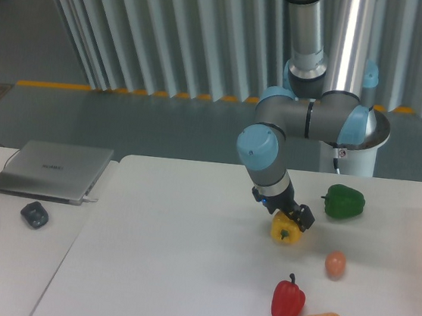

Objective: Place the yellow pepper in a basket
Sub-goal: 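Lift the yellow pepper and carry it past the green pepper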

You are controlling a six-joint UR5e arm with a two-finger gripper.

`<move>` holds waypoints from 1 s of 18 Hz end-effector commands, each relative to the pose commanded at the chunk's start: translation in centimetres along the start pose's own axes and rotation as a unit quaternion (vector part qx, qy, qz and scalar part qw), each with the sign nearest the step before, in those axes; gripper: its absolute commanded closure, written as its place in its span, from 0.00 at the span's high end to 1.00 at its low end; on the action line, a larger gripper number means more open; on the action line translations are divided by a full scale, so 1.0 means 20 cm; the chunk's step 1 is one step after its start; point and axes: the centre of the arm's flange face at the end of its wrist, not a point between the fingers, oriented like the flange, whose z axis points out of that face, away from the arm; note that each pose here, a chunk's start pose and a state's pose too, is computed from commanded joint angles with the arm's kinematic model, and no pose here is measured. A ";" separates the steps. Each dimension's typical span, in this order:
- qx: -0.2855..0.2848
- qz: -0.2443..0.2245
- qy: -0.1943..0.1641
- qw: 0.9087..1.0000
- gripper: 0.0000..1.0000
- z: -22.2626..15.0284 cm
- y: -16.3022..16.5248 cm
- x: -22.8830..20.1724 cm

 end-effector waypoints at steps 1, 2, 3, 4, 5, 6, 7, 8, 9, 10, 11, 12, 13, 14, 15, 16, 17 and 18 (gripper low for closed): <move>0.003 -0.001 -0.001 1.000 0.63 -0.01 0.00 0.00; 0.007 -0.002 -0.002 1.000 0.56 -0.04 -0.01 -0.01; 0.011 -0.002 -0.004 1.000 0.49 -0.06 -0.02 -0.02; 0.014 0.001 -0.004 1.000 0.43 -0.08 -0.02 -0.03; 0.016 0.000 -0.002 1.000 0.40 -0.09 -0.02 -0.04; 0.017 0.000 -0.001 1.000 0.40 -0.09 -0.02 -0.04; 0.019 -0.001 -0.002 1.000 0.40 -0.10 -0.02 -0.05; 0.023 -0.002 -0.003 1.000 0.40 -0.12 -0.02 -0.06; 0.028 -0.005 -0.005 1.000 0.40 -0.15 -0.02 -0.08; 0.035 -0.013 -0.005 0.999 0.40 -0.19 -0.01 -0.14; 0.043 -0.023 -0.007 0.999 0.40 -0.24 0.00 -0.21; 0.050 -0.022 -0.009 0.998 0.40 -0.27 0.01 -0.24; 0.055 -0.016 -0.012 0.998 0.40 -0.30 0.02 -0.28; 0.065 -0.010 -0.016 0.998 0.41 -0.36 0.06 -0.34; 0.074 -0.005 -0.021 0.997 0.41 -0.41 0.12 -0.42; 0.078 0.009 -0.025 0.997 0.41 -0.43 0.15 -0.47; 0.082 0.025 -0.029 0.996 0.41 -0.46 0.18 -0.53; 0.084 0.036 -0.030 0.995 0.41 -0.47 0.21 -0.58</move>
